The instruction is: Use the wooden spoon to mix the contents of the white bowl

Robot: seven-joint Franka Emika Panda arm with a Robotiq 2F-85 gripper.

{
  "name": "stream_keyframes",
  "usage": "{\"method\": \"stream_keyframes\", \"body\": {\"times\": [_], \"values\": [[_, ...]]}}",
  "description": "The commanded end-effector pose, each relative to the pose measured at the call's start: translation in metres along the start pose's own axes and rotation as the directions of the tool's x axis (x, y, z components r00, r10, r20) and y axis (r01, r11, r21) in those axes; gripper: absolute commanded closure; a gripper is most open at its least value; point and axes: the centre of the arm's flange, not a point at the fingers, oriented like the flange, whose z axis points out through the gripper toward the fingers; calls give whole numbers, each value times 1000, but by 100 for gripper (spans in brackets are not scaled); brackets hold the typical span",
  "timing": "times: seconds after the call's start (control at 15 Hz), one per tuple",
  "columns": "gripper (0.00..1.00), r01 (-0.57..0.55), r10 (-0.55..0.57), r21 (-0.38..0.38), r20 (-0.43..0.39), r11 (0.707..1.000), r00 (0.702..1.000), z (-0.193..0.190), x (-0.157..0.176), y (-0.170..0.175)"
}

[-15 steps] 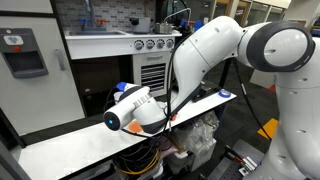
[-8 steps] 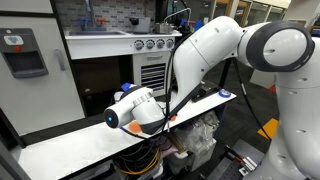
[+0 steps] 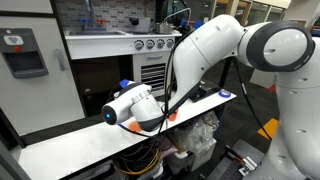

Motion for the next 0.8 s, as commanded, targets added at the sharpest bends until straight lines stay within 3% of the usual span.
{"method": "stream_keyframes", "body": {"times": [0.0, 0.47, 0.73], "values": [[97, -38, 39, -43, 29, 998, 999, -14, -28, 17], [97, -143, 139, -100, -54, 985, 989, -48, -61, 47], [97, -186, 164, -102, -188, 977, 968, -58, -61, 55]]}}
